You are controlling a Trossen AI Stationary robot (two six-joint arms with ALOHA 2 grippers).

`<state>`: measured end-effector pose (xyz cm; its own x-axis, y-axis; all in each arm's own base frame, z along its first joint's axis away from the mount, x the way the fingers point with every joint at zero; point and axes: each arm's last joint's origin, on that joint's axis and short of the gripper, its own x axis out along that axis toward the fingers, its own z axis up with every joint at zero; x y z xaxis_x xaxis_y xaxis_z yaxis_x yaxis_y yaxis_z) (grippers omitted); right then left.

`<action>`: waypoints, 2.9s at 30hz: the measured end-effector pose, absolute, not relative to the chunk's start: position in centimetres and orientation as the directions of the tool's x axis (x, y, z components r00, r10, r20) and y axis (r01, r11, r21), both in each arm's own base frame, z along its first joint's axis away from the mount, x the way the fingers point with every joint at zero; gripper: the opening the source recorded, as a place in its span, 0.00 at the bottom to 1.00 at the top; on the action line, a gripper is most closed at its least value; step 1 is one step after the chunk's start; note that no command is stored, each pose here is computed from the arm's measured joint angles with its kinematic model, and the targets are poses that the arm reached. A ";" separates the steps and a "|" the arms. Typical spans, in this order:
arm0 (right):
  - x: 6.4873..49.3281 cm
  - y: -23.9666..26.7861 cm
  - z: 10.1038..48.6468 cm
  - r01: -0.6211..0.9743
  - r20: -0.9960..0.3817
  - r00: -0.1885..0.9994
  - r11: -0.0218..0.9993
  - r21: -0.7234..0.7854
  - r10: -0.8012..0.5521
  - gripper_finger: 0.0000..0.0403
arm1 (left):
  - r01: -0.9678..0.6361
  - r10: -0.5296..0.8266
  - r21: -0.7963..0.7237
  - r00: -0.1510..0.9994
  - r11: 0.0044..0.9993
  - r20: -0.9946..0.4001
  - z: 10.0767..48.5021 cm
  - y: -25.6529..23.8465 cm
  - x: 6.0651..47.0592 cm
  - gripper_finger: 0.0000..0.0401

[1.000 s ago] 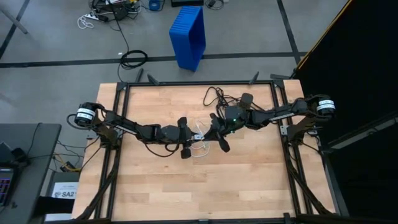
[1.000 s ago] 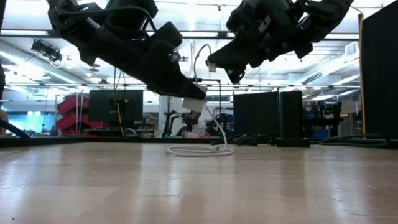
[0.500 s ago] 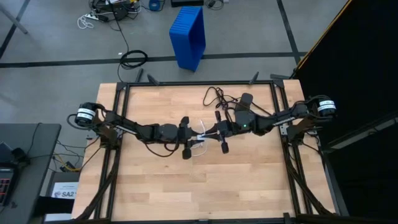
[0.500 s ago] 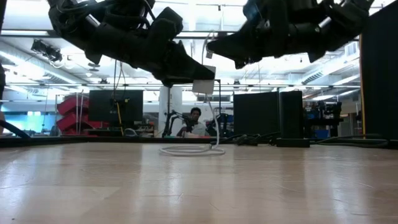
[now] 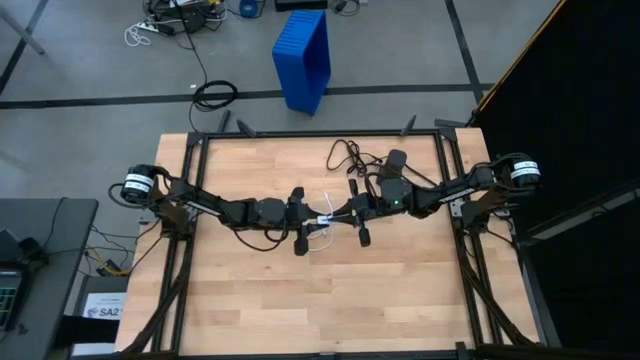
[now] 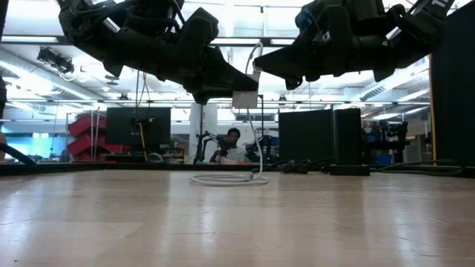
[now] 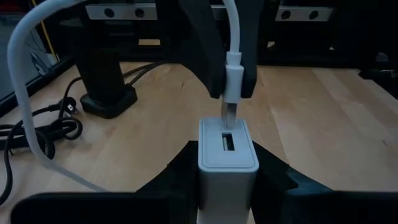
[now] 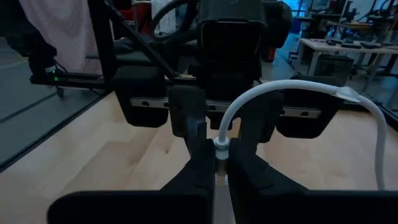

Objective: Insert USB
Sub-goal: Insert the white charger cable into the white charger adapter

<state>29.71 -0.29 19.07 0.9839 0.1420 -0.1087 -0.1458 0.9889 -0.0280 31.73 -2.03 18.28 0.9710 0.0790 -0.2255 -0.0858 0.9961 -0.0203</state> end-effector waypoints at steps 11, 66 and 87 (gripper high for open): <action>29.9 0.0 19.4 -0.137 -0.092 0.987 0.991 -0.013 0.135 0.00 | -0.086 0.079 -0.021 0.972 0.996 -0.223 18.3 -2.0 31.7 0.19; 31.9 0.6 18.8 -0.138 -0.328 0.940 0.986 -0.095 0.100 0.00 | -0.078 0.062 -0.032 0.939 0.996 -0.339 17.2 -2.1 31.4 0.19; 33.8 0.7 21.8 -0.177 -0.540 0.835 0.981 -0.085 0.104 0.00 | -0.086 0.060 -0.053 0.926 0.995 -0.374 16.9 -2.1 31.3 0.19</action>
